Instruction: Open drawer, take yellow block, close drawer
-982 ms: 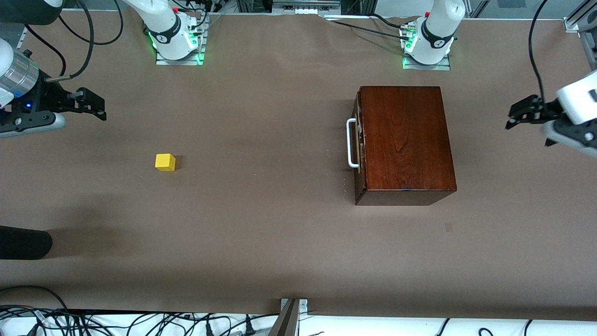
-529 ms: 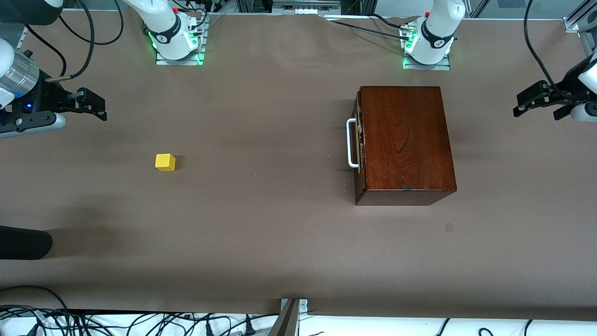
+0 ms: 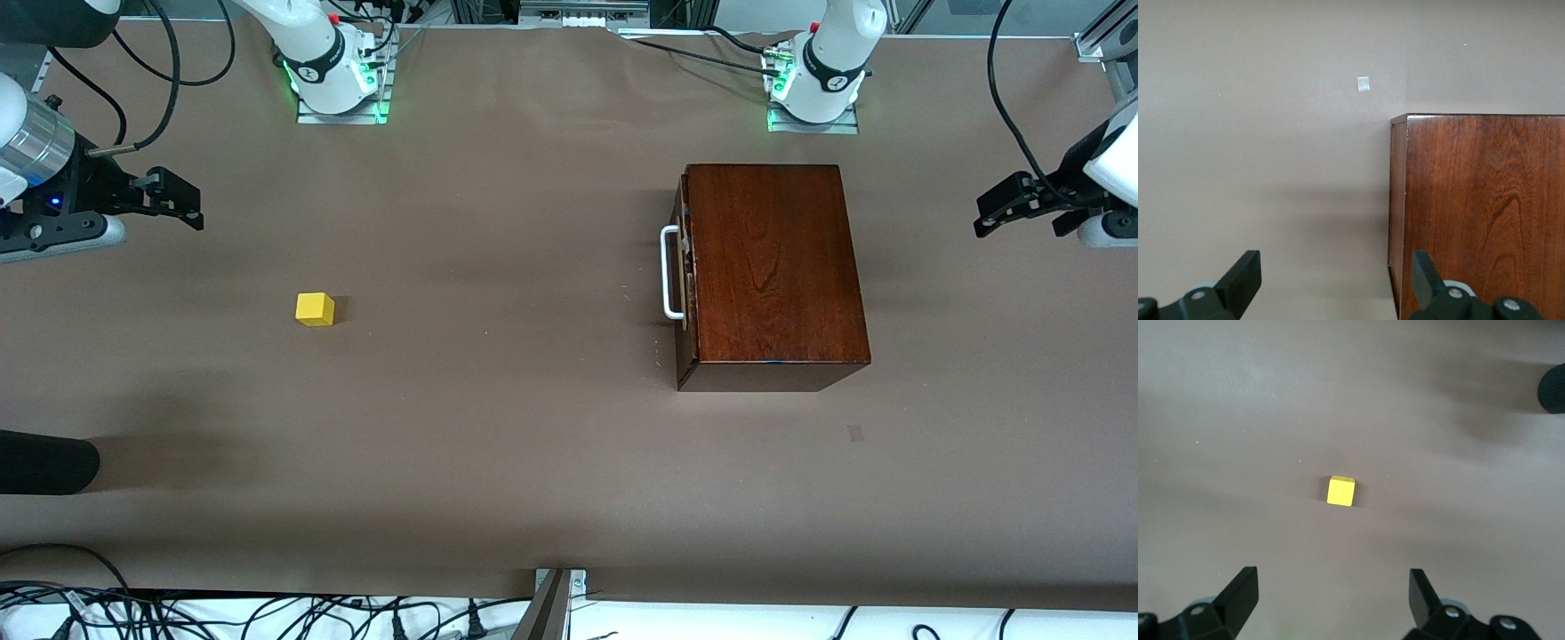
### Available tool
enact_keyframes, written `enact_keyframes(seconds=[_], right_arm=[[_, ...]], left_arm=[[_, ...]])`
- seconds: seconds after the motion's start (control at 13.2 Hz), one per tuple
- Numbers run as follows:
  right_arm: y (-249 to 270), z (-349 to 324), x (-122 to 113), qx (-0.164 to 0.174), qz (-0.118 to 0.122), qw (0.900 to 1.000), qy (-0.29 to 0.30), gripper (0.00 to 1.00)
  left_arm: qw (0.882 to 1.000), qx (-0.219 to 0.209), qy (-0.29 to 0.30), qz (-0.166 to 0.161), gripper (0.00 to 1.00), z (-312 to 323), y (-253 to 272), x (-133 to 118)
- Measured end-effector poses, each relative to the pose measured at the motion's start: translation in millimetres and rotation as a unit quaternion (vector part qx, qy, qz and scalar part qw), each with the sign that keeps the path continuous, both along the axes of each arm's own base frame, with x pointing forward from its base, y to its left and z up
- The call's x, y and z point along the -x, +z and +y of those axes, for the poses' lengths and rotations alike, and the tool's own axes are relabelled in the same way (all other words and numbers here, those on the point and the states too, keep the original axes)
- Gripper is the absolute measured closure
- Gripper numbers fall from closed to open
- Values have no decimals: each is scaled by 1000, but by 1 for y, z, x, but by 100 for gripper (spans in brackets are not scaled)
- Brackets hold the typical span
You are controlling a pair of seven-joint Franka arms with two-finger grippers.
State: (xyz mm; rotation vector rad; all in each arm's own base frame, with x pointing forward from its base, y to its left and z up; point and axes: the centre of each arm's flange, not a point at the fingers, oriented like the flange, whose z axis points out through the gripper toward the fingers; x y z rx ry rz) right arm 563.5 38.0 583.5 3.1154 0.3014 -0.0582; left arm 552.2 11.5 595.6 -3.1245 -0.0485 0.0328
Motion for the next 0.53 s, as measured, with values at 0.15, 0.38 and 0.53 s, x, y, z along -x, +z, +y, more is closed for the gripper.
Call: enact_keyframes(seconds=[0.15,0.38,0.53], right_arm=[[0,0,0,0,0,1000,0,0],[0,0,0,0,0,1000,0,0],[0,0,0,0,0,1000,0,0]], left_arm=[[1000,0,-6,1,0,-7,-1,-1],[1000,0,-16,10,0,-19,-3,1],[1000,-1,-18,11,0,-21,-4,-2]])
